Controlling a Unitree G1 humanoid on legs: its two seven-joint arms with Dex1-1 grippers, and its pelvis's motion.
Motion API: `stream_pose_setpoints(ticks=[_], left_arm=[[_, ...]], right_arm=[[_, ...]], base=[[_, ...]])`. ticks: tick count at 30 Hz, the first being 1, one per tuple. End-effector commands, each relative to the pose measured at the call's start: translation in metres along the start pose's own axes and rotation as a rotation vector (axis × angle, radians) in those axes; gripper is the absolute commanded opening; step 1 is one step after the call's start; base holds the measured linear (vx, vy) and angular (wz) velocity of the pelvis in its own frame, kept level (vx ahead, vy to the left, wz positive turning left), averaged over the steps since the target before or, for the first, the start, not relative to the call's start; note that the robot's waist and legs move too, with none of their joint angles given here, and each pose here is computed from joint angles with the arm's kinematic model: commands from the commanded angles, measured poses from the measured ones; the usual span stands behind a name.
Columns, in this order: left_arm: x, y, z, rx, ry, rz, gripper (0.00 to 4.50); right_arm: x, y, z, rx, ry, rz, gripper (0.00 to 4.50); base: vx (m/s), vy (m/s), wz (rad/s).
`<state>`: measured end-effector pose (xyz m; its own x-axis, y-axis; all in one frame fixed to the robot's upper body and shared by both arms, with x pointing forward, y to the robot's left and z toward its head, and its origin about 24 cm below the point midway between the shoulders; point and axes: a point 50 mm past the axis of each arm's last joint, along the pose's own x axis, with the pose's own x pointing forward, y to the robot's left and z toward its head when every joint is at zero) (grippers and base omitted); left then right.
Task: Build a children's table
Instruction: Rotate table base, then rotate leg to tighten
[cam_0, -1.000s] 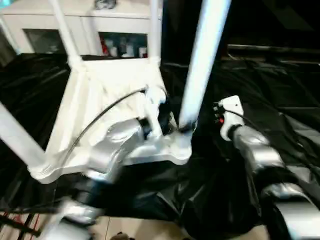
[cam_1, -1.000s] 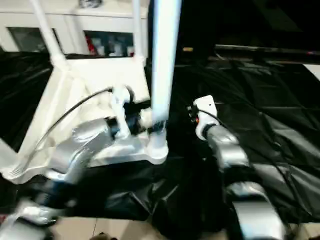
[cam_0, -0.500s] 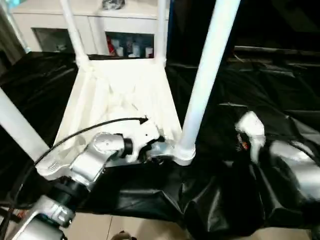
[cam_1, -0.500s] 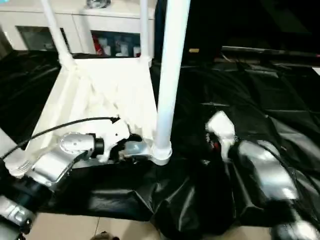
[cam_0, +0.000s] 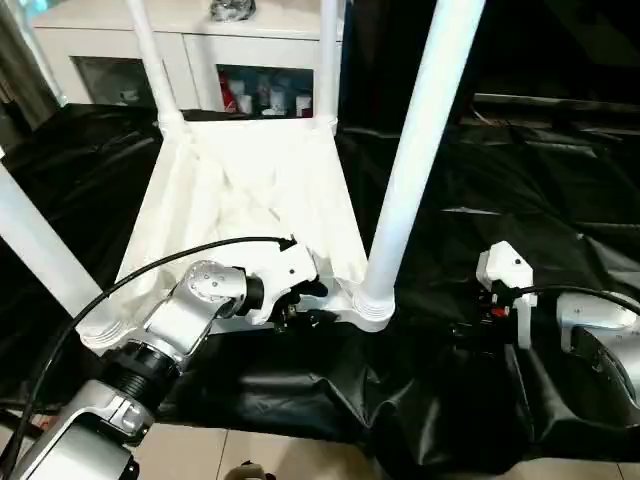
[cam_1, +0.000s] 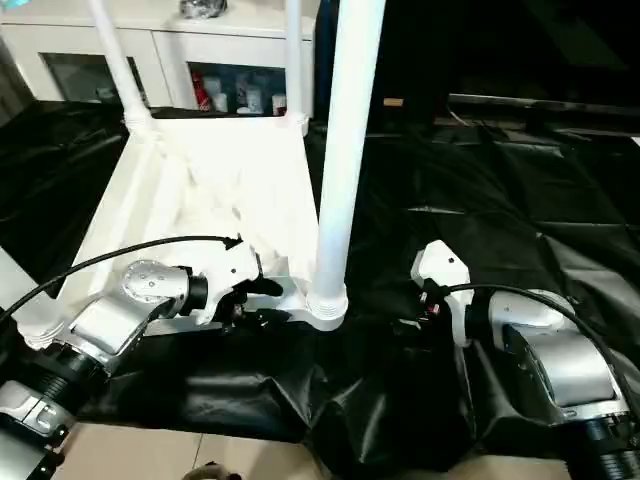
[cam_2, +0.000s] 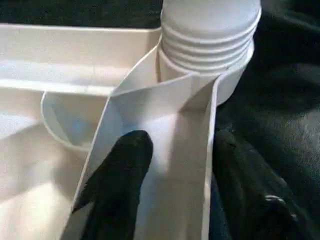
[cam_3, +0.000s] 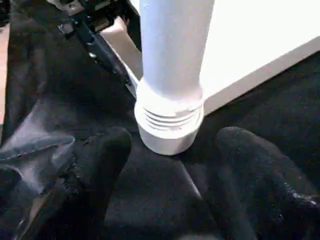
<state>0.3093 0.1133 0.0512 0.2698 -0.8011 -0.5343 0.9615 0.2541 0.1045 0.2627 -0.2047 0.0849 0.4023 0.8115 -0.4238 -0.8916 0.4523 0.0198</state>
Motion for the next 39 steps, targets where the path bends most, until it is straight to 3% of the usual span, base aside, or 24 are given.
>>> stream_pose_setpoints(ticks=[1, 7, 8, 15, 24, 28, 36, 39], left_arm=[[-0.001, 0.003, 0.002, 0.015, 0.009, 0.003, 1.91], [-0.003, 0.003, -0.001, 0.012, 0.025, -0.011, 1.59], [-0.003, 0.003, -0.001, 0.006, 0.026, -0.015, 1.3], [-0.004, 0.002, -0.004, 0.001, 0.039, -0.037, 0.75], [0.005, -0.013, 0.005, -0.115, -0.012, -0.127, 0.09], [0.016, -0.014, 0.009, -0.17, -0.009, -0.074, 0.09], [0.028, -0.012, 0.011, -0.182, 0.04, 0.04, 0.09], [0.028, -0.013, 0.02, -0.082, -0.015, 0.033, 0.09]], right_arm=[[-0.002, 0.002, 0.002, 0.0, 0.007, 0.013, 3.54], [-0.003, 0.004, 0.001, 0.004, 0.014, 0.018, 3.54], [-0.003, 0.004, 0.001, 0.004, 0.015, 0.018, 3.54], [-0.003, 0.004, 0.0, 0.007, 0.019, 0.019, 3.54], [-0.001, 0.002, -0.003, 0.009, 0.025, -0.017, 3.54], [0.005, 0.001, -0.004, -0.015, 0.014, -0.075, 3.54], [0.017, -0.001, -0.004, -0.054, -0.036, -0.139, 3.54], [0.024, -0.015, -0.004, -0.032, -0.047, -0.248, 3.54]], base=[[0.0, 0.0, 0.0], [0.0, 0.0, 0.0], [0.0, 0.0, 0.0], [0.0, 0.0, 0.0], [0.0, 0.0, 0.0], [0.0, 0.0, 0.0], [0.0, 0.0, 0.0], [0.0, 0.0, 0.0]])
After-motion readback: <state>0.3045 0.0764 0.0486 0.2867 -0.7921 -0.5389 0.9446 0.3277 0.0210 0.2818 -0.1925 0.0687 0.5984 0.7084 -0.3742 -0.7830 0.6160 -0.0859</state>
